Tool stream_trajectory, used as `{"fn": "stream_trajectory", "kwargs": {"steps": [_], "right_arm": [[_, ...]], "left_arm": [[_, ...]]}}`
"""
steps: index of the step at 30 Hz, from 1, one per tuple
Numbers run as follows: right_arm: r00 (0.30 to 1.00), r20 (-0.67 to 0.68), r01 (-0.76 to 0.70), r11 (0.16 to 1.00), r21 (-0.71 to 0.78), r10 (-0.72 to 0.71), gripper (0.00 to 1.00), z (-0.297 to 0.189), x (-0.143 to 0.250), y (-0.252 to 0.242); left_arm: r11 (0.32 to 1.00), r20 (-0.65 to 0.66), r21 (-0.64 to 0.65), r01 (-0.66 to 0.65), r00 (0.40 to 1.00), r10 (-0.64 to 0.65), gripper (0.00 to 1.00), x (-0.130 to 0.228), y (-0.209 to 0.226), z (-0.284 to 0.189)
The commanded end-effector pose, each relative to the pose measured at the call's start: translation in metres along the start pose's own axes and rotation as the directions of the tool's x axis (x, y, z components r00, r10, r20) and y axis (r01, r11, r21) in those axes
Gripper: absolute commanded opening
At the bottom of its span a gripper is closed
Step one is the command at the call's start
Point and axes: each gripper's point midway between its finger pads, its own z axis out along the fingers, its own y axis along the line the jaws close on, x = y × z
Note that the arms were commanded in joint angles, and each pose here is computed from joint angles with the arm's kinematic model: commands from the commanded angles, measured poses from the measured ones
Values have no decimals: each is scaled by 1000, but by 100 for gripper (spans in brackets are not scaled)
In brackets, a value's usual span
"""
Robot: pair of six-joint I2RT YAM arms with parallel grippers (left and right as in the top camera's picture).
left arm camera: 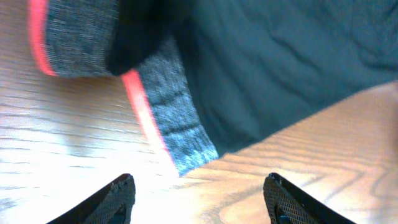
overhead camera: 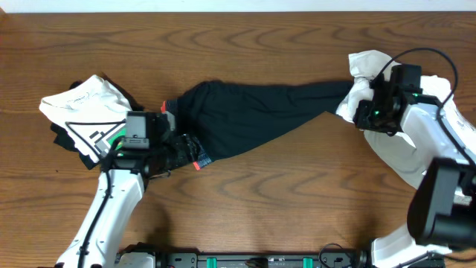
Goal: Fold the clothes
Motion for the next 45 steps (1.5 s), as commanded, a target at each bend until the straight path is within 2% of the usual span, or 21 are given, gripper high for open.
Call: {"fn": "stream_trajectory", "kwargs": {"steps": [1, 4, 7, 12, 21, 26, 33, 39, 41, 45], "right_arm": [[999, -51, 9, 995, 100, -4, 30, 18, 10, -20], [989, -64, -112, 950, 292, 136, 29, 23, 21, -59], [973, -57, -187, 911, 366, 223, 30, 24, 28, -84], [947, -38, -288, 893, 347, 320, 30, 22, 30, -104], [938, -42, -311, 892, 329, 343, 30, 21, 32, -107], [939, -44, -308, 893, 328, 340, 31, 21, 32, -106], [939, -47, -308, 893, 329, 341, 31, 21, 33, -106], [937, -59, -305, 891, 337, 344, 31, 20, 36, -106], [937, -57, -307, 888, 342, 346, 32, 20, 36, -108], [929, -29, -334, 867, 369, 370, 32, 16, 35, -124]], "left_arm": [[999, -19, -42, -32, 999, 31, 68, 5, 2, 7], [997, -39, -67, -46, 998, 44, 68, 9, 4, 14], [996, -81, -71, -49, 996, 43, 68, 18, 3, 22], [996, -95, -46, -75, 993, 70, 68, 19, -10, 43], [968, 101, 101, -230, 970, 220, 67, -20, -66, 81], [965, 46, 112, -236, 972, 232, 67, -2, -72, 108], [982, -22, 52, -179, 983, 180, 67, 13, -53, 129], [964, 77, -205, -171, 979, 190, 57, -10, -9, 126], [962, 23, -220, -161, 985, 170, 54, 1, 0, 125], [957, -172, -266, -112, 983, 67, 54, 43, 28, 116]]}}
